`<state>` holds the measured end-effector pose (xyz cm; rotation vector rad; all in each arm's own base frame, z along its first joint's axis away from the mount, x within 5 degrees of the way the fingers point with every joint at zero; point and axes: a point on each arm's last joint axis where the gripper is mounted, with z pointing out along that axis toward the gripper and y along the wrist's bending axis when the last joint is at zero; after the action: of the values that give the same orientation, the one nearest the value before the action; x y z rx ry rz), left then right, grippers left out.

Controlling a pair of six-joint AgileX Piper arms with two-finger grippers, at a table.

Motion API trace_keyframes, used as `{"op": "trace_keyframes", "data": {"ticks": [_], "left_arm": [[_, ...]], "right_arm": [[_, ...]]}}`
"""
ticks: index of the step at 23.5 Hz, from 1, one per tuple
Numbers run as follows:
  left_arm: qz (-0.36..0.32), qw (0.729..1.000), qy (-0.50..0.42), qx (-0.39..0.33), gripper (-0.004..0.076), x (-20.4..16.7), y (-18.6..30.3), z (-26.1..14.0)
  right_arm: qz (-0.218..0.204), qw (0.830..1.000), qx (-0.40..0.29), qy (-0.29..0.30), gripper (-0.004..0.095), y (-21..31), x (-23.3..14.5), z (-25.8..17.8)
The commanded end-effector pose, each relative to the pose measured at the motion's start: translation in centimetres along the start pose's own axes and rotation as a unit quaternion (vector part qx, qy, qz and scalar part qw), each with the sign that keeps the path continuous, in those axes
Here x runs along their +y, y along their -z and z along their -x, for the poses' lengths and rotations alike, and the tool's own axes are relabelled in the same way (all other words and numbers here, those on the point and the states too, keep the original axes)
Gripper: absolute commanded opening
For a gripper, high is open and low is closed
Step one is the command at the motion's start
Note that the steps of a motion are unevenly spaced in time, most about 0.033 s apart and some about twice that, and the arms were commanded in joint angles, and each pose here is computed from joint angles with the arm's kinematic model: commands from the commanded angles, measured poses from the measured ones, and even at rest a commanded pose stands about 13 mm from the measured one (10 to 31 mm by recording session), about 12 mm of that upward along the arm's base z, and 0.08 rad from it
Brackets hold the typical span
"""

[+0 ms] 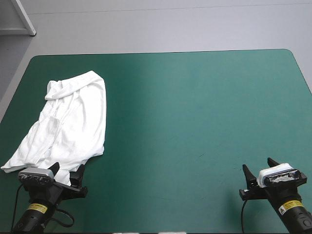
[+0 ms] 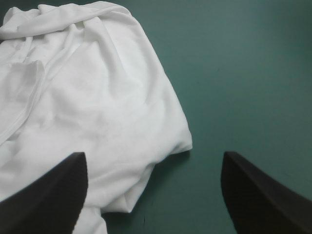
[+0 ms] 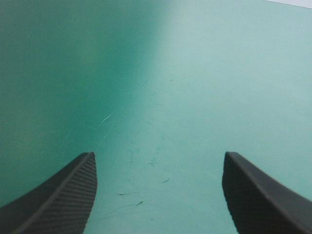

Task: Fold the cloth

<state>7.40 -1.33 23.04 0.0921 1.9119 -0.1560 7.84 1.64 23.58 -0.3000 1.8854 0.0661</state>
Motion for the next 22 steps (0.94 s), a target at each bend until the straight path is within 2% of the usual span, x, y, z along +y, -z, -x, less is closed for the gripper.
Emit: {"op": "trace_keyframes", "data": {"ticks": [1,13,16,19,21,22], "left_arm": [[0.002,0.999,0.006,-0.048,0.0549,0.0,0.3,1.7],[0.001,0.999,0.006,-0.044,0.0549,0.0,0.3,1.7],[0.013,0.997,0.010,-0.077,0.0549,0.2,0.2,2.3],[0.020,0.991,0.061,-0.120,0.0549,0.5,-0.2,4.2],[0.020,0.993,0.062,-0.095,0.0549,0.4,-1.0,5.3],[0.022,0.997,0.052,-0.057,0.0549,0.5,-1.9,5.7]], "right_arm": [[-0.004,0.999,-0.044,0.007,0.0669,0.2,-0.1,1.5],[-0.004,0.999,-0.049,0.007,0.0669,0.2,-0.2,1.6],[-0.004,0.999,-0.043,0.006,0.0669,0.2,-0.1,1.5],[-0.003,0.999,-0.042,0.005,0.0669,0.2,-0.1,1.5],[-0.003,0.999,-0.041,0.005,0.0669,0.2,-0.1,1.4],[-0.003,0.999,-0.041,0.005,0.0669,0.2,-0.1,1.5]]}}
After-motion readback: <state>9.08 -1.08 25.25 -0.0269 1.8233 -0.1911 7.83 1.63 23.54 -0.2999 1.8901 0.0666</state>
